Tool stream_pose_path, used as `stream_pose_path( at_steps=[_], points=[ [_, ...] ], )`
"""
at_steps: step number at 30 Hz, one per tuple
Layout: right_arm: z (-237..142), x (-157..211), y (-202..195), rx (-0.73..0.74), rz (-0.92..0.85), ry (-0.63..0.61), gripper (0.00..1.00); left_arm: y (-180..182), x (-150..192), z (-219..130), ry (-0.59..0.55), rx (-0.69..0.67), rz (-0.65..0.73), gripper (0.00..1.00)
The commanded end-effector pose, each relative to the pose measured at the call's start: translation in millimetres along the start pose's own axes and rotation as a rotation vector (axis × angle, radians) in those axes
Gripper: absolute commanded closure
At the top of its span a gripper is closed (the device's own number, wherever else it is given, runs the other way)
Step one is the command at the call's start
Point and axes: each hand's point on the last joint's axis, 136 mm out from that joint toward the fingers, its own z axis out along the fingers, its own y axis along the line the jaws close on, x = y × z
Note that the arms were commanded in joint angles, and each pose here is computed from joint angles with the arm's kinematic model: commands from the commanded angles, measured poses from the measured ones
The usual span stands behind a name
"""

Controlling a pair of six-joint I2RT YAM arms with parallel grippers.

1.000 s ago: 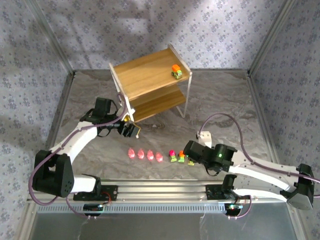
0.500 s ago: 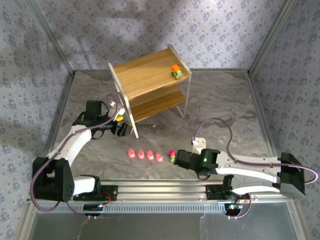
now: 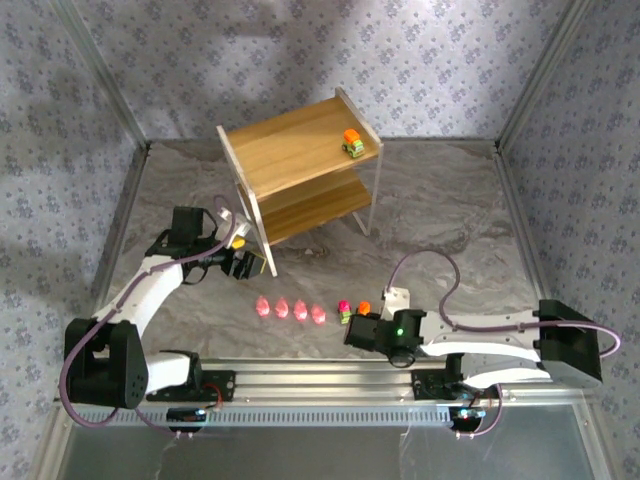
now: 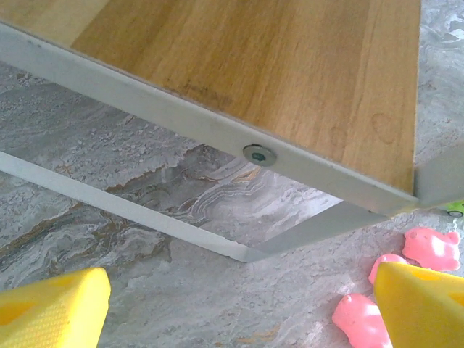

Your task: Place and organize the plastic toys onto the shelf

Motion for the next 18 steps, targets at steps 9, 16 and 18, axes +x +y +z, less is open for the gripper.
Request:
stream_pose_path(
  at_steps=[9, 16, 18],
  points=[
    [13, 1, -16, 0.068, 0.060, -0.059, 0.43, 0, -5, -4, -0.029, -0.005, 0.004, 0.06],
    [19, 1, -11, 0.038, 0.061, -0.046, 0.43, -3, -4, -3, -0.032, 0.014, 0.006, 0.05],
    [20, 0, -13, 0.047, 0.058, -0.045, 0.43, -3, -4, -3, -0.032, 0.013, 0.006, 0.05]
  ],
)
